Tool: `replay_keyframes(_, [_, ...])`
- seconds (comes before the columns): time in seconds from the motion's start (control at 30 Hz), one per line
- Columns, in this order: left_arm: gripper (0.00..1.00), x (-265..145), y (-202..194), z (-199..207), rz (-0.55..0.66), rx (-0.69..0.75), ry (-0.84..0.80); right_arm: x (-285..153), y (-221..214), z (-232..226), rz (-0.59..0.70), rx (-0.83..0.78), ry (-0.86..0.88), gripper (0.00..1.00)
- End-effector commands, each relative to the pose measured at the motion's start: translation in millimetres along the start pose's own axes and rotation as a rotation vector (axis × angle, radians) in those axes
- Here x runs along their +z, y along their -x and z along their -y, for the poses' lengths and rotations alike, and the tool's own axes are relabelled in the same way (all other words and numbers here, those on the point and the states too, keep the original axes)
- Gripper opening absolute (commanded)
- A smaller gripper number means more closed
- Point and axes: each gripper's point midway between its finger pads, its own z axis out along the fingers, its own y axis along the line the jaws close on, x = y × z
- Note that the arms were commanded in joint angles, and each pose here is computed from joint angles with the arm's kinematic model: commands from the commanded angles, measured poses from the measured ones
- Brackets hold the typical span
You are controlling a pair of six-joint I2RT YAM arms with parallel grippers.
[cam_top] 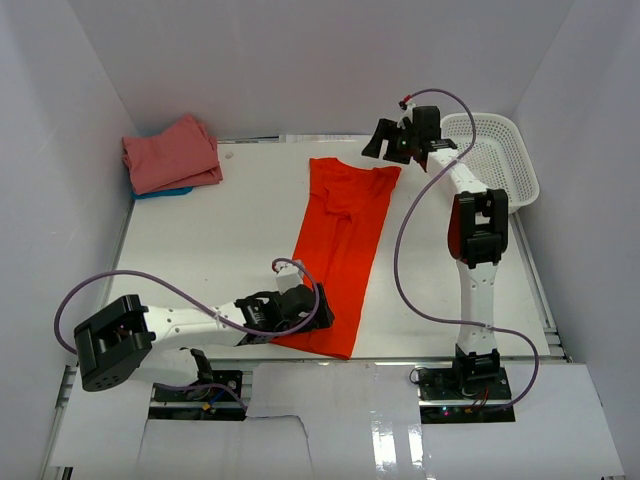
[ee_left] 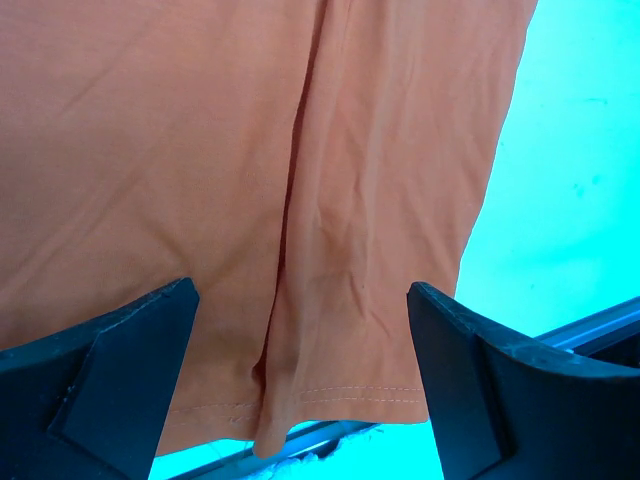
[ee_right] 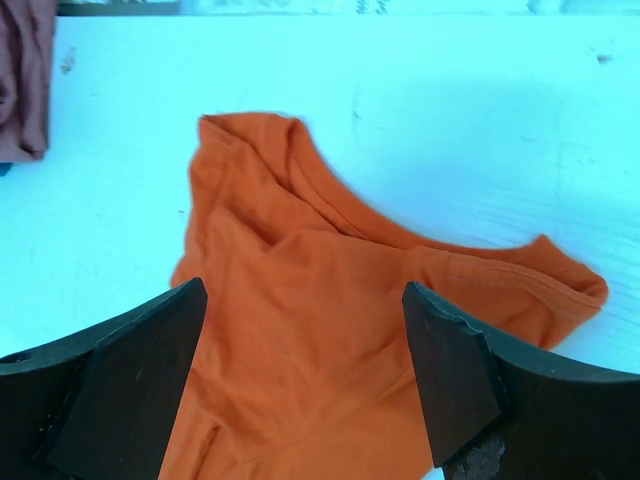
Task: Fold and stack the t-shirts
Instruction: Rotate the tshirt 90 degrees
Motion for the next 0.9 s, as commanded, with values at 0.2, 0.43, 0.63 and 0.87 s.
replay_keyframes(0.2, [0.98, -1, -21, -15, -0.041, -0.01, 0.08, -28, 19, -38, 0.007, -0.113, -0.087, 0.86])
replay_keyframes(0.43, [0.98, 6, -25, -9, -0.05, 0.003, 0.092, -37, -17, -10, -0.076, -0.091, -0.173, 0.86])
replay_keyframes(0.63, [0.98, 10, -31, 0, -0.059, 0.014, 0.087, -36, -41, 8, -0.127, -0.077, -0.22, 0.86])
replay_keyframes(0.87, [0.98, 9, -34, 2, -0.063, 0.016, 0.083, -25, -66, 22, -0.185, -0.059, -0.226, 0.86])
